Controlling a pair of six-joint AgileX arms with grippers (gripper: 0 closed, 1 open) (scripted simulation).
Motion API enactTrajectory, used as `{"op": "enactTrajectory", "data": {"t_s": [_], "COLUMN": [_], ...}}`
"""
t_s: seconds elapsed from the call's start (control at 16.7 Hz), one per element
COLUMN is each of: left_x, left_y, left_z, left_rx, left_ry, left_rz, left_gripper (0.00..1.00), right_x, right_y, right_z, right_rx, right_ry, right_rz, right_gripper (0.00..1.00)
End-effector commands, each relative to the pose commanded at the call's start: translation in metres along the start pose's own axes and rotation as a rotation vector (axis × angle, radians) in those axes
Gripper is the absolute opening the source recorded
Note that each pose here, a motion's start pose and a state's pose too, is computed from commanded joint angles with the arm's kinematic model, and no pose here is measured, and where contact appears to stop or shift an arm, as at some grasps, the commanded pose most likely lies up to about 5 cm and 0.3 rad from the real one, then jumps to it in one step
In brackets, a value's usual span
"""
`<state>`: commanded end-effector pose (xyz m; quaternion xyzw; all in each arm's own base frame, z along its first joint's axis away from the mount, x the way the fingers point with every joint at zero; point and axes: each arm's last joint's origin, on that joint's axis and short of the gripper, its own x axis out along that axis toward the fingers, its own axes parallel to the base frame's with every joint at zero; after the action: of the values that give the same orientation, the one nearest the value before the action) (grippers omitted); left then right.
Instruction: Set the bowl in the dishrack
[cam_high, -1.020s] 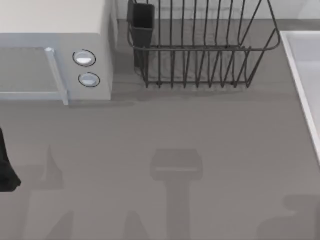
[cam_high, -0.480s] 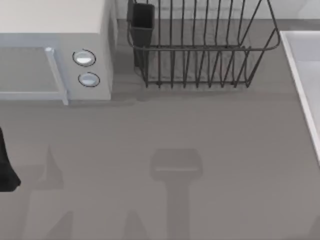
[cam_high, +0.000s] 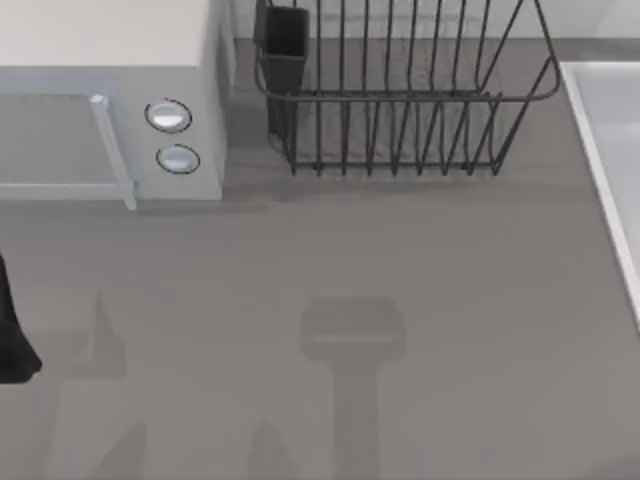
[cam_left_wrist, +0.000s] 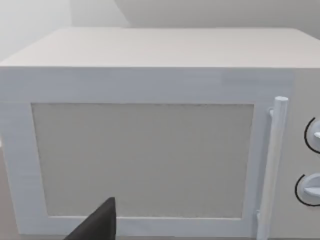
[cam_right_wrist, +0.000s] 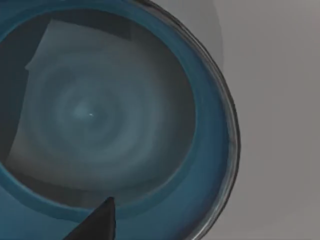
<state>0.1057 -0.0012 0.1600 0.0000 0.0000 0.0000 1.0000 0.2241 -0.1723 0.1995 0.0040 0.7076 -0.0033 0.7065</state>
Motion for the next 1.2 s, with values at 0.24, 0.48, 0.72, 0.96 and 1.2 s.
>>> {"op": "enactTrajectory", "data": {"t_s": [0.24,0.48,0.72,0.96,1.2], "left_x": [0.0,0.0,0.0,0.0,0.0], "left_y": [0.0,0.0,0.0,0.0,0.0], "left_z": [0.0,0.0,0.0,0.0,0.0], "left_rx": [0.0,0.0,0.0,0.0,0.0], "left_ry": [0.0,0.0,0.0,0.0,0.0], "left_rz": [0.0,0.0,0.0,0.0,0.0], "left_gripper": [1.0,1.0,1.0,1.0,1.0], "right_x": [0.047,0.07,0.07,0.07,0.07], "right_y": [-0.001,0.001,0.001,0.001,0.001], "right_z": [0.001,-0.003,-0.003,-0.003,-0.003], "right_rx": [0.0,0.0,0.0,0.0,0.0], "right_ry": [-0.007,-0.002,-0.002,-0.002,-0.002], "right_rz": [-0.005,-0.001,-0.001,-0.001,-0.001], "right_gripper": [1.0,1.0,0.92,0.62,0.32]}}
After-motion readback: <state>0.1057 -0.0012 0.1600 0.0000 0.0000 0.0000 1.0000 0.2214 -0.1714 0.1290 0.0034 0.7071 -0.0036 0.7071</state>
